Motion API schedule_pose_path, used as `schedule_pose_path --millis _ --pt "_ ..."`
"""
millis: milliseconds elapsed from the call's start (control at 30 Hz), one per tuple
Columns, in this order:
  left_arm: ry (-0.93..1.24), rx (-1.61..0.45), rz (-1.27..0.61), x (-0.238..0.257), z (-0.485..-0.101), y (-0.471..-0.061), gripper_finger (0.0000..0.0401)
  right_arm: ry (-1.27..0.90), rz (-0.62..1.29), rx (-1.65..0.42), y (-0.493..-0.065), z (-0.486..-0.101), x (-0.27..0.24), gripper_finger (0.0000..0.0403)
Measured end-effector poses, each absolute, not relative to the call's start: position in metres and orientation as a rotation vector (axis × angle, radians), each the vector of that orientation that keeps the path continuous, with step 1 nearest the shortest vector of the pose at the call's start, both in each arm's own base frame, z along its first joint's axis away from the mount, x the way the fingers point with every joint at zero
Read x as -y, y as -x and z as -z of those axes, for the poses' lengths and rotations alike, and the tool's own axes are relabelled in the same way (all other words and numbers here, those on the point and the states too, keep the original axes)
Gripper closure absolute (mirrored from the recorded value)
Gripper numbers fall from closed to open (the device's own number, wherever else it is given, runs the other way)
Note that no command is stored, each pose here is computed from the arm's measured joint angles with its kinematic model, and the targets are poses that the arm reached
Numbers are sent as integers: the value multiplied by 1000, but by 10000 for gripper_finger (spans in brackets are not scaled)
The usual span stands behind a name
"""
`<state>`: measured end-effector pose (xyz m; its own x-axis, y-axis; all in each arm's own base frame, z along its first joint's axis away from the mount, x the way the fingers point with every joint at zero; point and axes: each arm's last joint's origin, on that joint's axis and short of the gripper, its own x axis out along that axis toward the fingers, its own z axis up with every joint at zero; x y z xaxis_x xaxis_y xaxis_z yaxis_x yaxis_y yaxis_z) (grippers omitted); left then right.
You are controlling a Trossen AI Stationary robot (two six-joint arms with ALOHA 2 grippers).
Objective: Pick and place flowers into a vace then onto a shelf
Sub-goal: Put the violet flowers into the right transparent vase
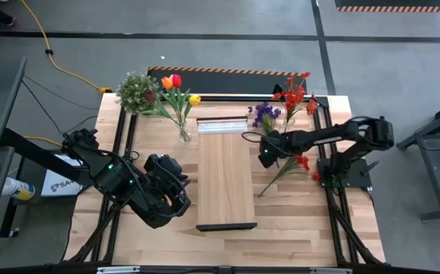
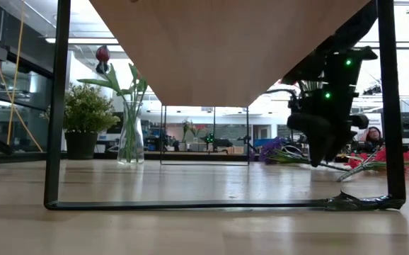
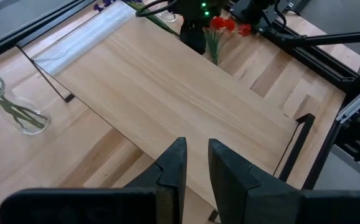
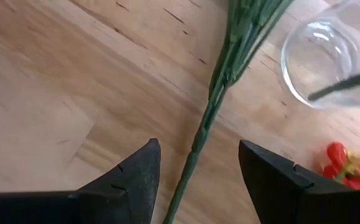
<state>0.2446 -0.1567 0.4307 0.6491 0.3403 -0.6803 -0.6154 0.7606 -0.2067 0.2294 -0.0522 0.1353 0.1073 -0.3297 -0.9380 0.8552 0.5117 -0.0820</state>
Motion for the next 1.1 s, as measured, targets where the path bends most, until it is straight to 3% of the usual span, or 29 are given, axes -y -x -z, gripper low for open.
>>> schedule_pose_path --millis 1100 --pt "459 -657 -559 157 -431 -246 300 -653 816 -1192 -230 -127 84 220"
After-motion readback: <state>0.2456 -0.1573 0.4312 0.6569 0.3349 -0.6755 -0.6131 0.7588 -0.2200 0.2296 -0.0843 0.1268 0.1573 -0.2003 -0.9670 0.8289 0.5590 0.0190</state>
